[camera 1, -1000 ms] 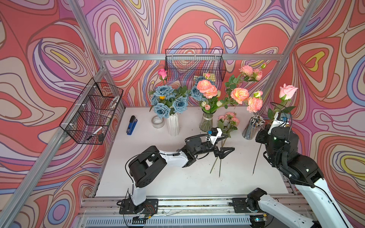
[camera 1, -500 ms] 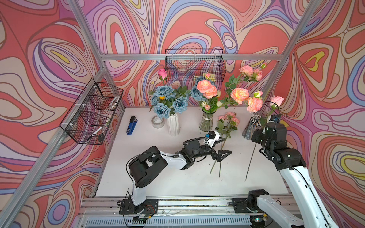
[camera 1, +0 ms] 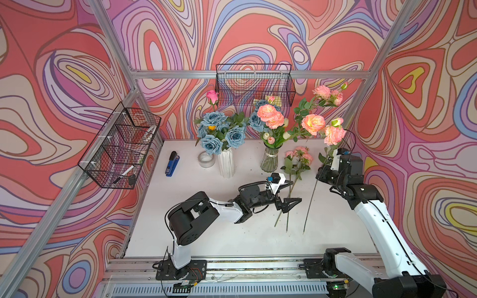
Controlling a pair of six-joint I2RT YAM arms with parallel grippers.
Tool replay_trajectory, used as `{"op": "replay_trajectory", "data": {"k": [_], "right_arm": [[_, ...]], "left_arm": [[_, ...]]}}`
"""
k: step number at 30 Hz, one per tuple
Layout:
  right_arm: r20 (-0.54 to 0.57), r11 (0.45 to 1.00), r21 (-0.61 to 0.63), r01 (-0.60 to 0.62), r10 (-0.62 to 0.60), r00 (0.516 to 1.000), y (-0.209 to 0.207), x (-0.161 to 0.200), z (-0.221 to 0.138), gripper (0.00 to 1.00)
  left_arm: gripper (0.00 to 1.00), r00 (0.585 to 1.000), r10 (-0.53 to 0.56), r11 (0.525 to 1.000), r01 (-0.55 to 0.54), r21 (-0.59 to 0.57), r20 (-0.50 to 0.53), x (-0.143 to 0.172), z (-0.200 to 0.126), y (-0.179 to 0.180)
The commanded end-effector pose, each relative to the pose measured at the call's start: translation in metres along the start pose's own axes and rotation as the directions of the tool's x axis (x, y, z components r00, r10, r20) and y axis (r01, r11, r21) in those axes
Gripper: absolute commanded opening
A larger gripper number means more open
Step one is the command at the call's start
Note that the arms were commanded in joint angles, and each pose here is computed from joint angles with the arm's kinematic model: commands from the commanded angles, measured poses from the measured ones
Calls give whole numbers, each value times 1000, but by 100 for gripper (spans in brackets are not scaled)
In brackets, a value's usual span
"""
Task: Pick out pink flowers from the vase
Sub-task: Place the flower at the center of the board.
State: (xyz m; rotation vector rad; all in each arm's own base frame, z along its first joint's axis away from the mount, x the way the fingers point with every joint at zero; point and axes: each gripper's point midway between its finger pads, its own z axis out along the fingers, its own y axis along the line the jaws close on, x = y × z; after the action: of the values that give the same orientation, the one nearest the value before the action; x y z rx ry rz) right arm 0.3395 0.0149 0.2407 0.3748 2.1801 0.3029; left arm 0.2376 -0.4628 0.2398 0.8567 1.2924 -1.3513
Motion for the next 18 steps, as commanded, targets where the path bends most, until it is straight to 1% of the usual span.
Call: {"op": "replay_trajectory", "data": {"k": [1, 4, 8, 14, 18], "right_arm": [[-6, 994, -101, -51, 51, 999, 11, 0, 13, 0], [-24, 987, -144, -72, 70, 997, 13, 2, 24, 0], [-71, 966, -234, -113, 99, 993, 20, 7, 41, 0], [-140, 946, -288, -147, 110, 984, 28, 10, 68, 0], [-197, 944, -292, -156, 100, 975, 28, 17, 83, 0]], "left_arm": [[95, 998, 28, 999, -30, 29, 58, -14, -2, -10], [95, 999, 21, 999, -22, 25, 46, -8, -4, -9], [95, 999, 15, 1000, -16, 20, 39, -4, -4, -8], [95, 999, 16, 1000, -17, 16, 32, 0, -6, -7], [95, 1000, 18, 1000, -19, 9, 25, 3, -8, -6]]}}
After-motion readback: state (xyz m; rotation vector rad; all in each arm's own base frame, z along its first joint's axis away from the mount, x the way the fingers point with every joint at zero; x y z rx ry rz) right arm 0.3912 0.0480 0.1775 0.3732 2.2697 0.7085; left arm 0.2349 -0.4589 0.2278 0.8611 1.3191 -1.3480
